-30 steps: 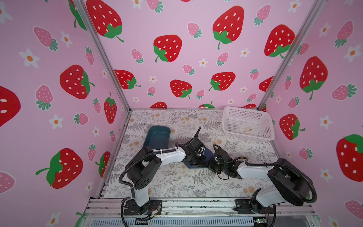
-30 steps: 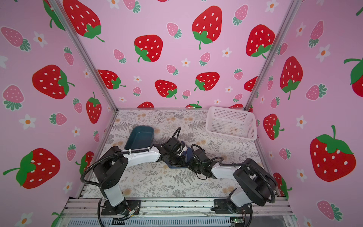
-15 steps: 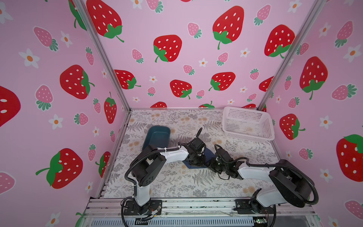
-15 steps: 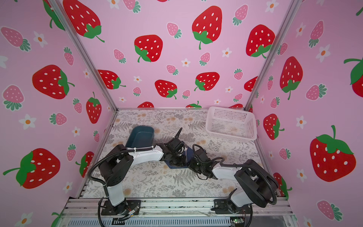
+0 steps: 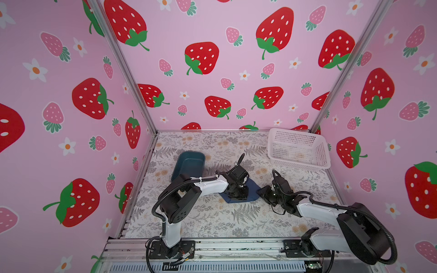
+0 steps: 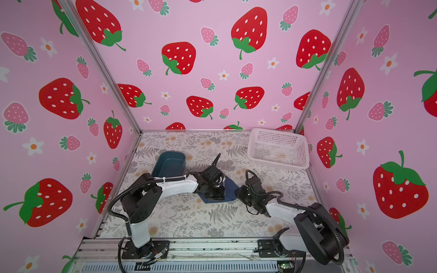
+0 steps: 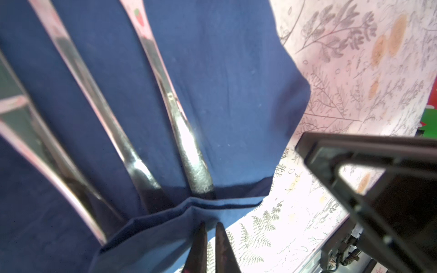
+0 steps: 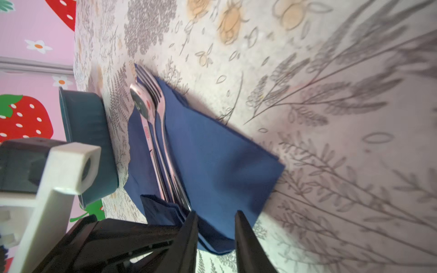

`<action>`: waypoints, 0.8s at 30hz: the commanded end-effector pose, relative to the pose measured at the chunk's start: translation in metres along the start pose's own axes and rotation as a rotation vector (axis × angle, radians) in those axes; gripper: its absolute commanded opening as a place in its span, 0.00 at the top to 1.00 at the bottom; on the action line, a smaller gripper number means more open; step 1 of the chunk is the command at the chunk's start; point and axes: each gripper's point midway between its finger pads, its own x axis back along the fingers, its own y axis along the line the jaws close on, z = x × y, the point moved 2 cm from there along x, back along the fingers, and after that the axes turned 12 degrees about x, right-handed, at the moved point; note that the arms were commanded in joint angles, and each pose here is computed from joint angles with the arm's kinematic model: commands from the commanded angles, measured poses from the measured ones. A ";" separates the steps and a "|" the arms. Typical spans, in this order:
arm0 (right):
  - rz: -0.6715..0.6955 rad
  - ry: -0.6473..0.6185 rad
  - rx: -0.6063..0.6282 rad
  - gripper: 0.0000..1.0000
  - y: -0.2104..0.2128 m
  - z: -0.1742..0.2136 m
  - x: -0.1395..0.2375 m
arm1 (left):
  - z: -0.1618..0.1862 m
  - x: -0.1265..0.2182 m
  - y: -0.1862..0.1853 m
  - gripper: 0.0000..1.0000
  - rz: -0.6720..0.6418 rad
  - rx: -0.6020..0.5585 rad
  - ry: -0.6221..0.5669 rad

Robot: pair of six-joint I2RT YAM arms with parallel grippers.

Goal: Place the utensils on the paper napkin and roll it up
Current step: 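Push the napkin side edge over the utensils with the right gripper while left holds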

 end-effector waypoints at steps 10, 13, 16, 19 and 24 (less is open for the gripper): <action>0.088 0.037 0.088 0.57 -0.023 -0.013 0.005 | -0.001 -0.002 -0.009 0.88 0.002 -0.022 0.021; 0.116 0.059 0.117 0.55 -0.026 -0.014 0.001 | -0.002 -0.002 -0.009 0.88 0.000 -0.024 0.020; 0.134 0.089 0.134 0.55 -0.028 -0.013 -0.004 | -0.001 -0.003 -0.008 0.88 -0.002 -0.023 0.022; 0.153 0.108 0.148 0.53 -0.032 -0.011 -0.008 | -0.001 -0.004 -0.008 0.88 -0.003 -0.022 0.025; 0.234 0.145 0.173 0.53 -0.045 -0.010 -0.010 | -0.001 -0.003 -0.008 0.88 -0.005 -0.025 0.023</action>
